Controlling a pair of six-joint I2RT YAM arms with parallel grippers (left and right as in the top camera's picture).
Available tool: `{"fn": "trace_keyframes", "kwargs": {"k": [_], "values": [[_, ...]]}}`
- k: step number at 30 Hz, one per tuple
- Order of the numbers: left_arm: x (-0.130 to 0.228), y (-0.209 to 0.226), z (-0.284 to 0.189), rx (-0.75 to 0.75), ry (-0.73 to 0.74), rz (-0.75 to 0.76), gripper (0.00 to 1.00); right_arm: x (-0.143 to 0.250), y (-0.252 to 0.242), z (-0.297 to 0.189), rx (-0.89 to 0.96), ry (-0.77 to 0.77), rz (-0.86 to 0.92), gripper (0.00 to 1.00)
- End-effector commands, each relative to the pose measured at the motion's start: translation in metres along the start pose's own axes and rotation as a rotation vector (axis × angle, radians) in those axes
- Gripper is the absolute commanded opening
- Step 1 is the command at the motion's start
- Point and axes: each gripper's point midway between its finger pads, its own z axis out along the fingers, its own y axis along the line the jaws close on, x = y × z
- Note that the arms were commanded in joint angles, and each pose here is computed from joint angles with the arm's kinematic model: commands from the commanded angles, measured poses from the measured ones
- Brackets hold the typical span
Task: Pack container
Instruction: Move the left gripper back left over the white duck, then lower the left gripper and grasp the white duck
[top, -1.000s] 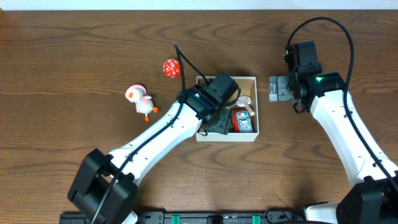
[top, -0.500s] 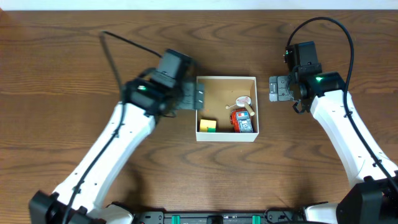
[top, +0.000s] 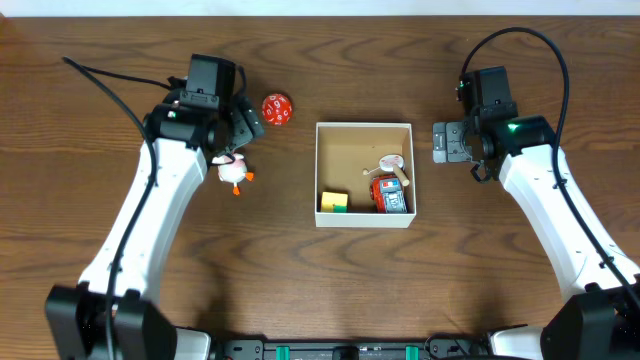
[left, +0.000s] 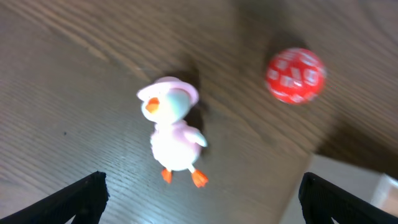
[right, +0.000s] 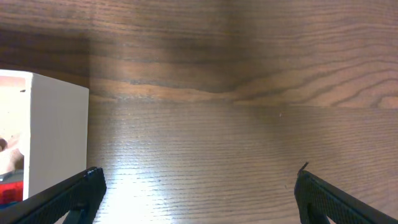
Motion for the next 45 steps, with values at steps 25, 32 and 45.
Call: {"fn": "trace_keyframes", "kwargs": {"k": [25, 32, 45], "values": [[0.065, 0.039, 0.130, -0.256, 0.323, -0.119, 0.48, -0.003, -0.002, -0.003, 0.002, -0.012, 0.017, 0.99], [0.064, 0.042, 0.117, -0.254, 0.335, -0.070, 0.06, -0.003, -0.002, -0.003, 0.002, -0.012, 0.017, 0.99], [0.027, 0.004, 0.020, 0.045, 0.179, 0.185, 0.06, -0.003, -0.002, -0.003, 0.002, -0.012, 0.017, 0.99]]}}
